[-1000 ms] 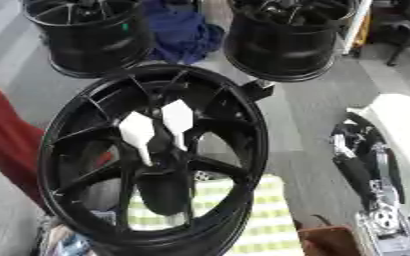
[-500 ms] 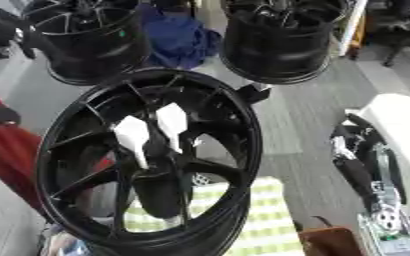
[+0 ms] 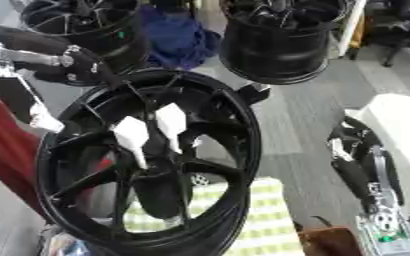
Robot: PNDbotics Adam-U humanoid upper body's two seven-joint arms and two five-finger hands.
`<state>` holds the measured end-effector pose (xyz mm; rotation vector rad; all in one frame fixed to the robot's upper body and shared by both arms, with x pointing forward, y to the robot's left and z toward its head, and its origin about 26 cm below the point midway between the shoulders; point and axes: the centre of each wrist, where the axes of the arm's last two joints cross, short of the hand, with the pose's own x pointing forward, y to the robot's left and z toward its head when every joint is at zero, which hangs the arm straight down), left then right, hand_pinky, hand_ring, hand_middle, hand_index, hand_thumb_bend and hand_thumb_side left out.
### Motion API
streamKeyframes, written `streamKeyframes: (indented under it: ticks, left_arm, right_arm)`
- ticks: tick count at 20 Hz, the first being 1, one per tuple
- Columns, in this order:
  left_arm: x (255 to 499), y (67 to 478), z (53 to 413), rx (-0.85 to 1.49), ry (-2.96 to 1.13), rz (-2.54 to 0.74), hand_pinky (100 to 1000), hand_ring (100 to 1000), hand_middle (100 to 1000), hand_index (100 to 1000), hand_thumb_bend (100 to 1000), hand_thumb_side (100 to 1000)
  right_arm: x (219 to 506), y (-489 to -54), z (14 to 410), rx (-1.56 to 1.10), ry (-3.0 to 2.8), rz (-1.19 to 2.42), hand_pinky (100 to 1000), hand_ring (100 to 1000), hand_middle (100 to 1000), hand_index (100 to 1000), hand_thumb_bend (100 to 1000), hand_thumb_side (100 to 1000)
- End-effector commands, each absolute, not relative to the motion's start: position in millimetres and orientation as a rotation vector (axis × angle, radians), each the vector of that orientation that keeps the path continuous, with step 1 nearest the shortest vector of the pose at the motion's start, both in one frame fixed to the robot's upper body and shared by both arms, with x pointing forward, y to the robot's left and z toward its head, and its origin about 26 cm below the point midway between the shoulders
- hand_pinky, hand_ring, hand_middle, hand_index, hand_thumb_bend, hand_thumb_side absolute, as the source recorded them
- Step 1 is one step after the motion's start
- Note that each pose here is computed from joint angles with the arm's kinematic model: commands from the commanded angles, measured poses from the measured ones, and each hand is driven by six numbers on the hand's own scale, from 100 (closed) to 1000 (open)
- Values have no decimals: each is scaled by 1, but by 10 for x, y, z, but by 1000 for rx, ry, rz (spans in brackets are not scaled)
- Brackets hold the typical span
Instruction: Pull the pin out of the wheel hub.
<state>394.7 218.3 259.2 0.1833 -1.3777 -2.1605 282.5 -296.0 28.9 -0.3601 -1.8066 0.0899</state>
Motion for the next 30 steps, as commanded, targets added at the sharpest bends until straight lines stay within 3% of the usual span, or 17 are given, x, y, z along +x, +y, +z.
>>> streamKeyframes:
  ticks: [1, 18, 30]
  left_arm:
    - [4012, 2134, 2609, 186, -1367, -2201, 736, 100, 784, 924, 437, 377]
    - [4095, 2048, 2142, 68, -1270, -2228, 650, 100, 710, 877, 383, 336]
    - [4092, 2027, 2098, 77, -1265, -2230, 514, 100, 520, 710, 273, 259]
  right_arm:
    - [2846, -3001, 361, -373, -1827, 115, 709, 597, 680, 868, 100, 478]
    - [2864, -2989, 378, -372, -1834, 116, 710, 597, 679, 867, 100, 480]
    - [2868, -2985, 382, -372, -1835, 114, 709, 596, 679, 867, 100, 481]
